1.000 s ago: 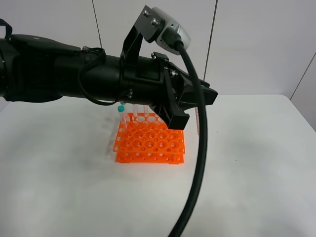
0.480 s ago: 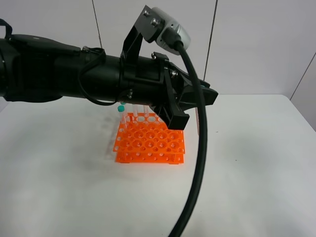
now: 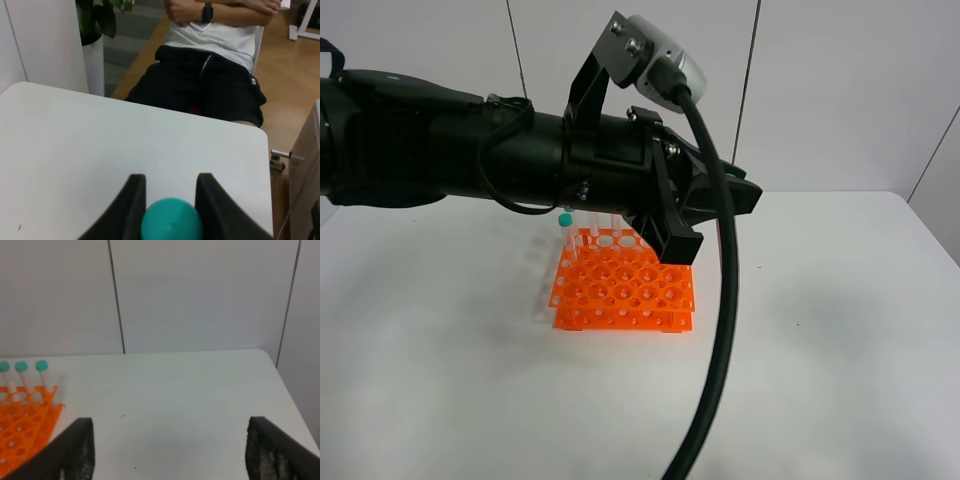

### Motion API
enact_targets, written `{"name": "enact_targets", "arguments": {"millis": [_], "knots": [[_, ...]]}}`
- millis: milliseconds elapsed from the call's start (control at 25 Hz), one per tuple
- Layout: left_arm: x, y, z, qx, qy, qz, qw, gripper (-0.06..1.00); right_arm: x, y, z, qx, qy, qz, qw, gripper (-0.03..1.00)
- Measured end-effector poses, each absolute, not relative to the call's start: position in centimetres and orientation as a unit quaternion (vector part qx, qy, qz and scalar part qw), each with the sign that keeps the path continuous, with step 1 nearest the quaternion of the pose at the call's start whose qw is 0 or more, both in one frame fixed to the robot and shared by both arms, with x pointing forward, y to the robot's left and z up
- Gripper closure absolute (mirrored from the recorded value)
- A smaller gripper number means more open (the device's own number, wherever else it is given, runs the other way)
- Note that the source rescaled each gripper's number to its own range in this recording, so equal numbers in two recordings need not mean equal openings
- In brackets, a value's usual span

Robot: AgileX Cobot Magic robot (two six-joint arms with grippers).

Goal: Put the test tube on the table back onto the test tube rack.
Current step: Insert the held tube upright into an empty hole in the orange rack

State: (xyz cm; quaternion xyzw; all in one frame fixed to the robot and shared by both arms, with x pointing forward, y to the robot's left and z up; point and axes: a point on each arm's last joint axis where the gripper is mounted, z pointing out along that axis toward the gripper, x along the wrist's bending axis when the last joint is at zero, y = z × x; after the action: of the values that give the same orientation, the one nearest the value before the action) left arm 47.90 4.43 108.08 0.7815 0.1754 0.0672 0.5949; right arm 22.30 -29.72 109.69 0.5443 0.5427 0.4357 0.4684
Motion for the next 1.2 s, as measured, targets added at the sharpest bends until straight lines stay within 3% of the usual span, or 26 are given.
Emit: {"name": "enact_targets", "arguments": {"millis": [400, 680, 1200], "knots": [[47.7, 4.5, 107.5, 0.786, 0.176, 0.061, 0.59, 0.94, 22.3, -29.7, 109.6, 0.54, 0.551, 0.442, 0.458, 0.12], [47.7, 4.5, 107.5, 0.786, 0.176, 0.061, 0.59, 0.94, 23.5, -29.9, 106.8, 0.565, 0.581, 0.398, 0.431, 0.12], [47.7, 4.5, 107.6, 0.785, 0.176, 0.06, 0.59, 0.94, 23.6, -29.9, 105.4, 0.587, 0.603, 0.366, 0.398, 0.12]]}}
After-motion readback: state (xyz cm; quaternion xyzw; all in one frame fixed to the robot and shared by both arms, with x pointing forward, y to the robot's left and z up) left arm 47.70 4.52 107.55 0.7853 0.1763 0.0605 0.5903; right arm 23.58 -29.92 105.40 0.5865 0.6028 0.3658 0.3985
